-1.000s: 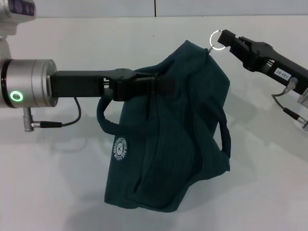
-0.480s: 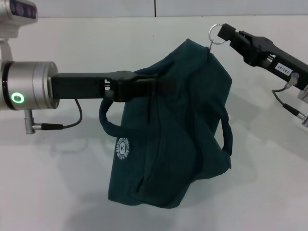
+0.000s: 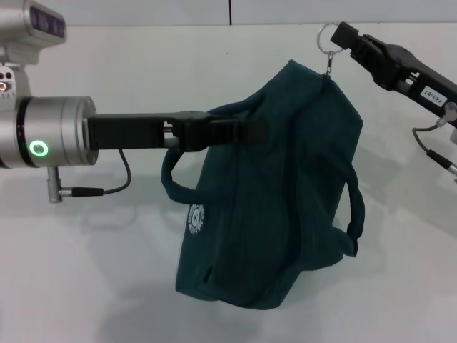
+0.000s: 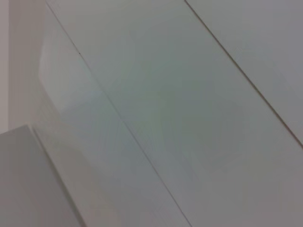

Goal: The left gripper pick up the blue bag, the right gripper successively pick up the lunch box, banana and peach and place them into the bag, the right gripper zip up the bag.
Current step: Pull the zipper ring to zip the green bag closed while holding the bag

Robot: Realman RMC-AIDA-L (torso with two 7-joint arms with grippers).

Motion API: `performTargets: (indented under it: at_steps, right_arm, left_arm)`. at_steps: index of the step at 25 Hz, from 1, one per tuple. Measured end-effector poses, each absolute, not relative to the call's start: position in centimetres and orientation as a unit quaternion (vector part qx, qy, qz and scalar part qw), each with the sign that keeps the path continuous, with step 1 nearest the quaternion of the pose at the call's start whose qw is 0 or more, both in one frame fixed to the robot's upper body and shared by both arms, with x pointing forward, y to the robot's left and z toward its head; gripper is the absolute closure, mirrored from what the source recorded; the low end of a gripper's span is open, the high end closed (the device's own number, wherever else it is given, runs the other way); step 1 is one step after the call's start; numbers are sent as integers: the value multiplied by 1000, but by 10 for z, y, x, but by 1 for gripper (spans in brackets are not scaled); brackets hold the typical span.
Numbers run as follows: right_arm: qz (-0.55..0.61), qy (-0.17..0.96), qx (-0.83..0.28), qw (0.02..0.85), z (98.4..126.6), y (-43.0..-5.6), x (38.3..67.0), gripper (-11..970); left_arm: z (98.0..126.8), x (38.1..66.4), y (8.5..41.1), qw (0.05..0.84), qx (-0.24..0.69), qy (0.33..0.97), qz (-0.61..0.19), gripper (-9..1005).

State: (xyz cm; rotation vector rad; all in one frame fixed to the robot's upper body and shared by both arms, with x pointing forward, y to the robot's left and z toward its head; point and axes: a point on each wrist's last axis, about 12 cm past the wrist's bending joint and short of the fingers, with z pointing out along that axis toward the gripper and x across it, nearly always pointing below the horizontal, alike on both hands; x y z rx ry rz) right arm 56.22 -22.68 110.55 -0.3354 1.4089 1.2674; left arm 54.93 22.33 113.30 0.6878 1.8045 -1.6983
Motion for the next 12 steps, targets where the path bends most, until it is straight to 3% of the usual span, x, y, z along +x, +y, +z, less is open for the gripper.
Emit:
performTargets:
  at_steps: [12]
  right_arm:
    - [527,624,-121,565,1096,-231,562,948]
  left_arm:
    - [1138,544,218,257,277,654,-655,950]
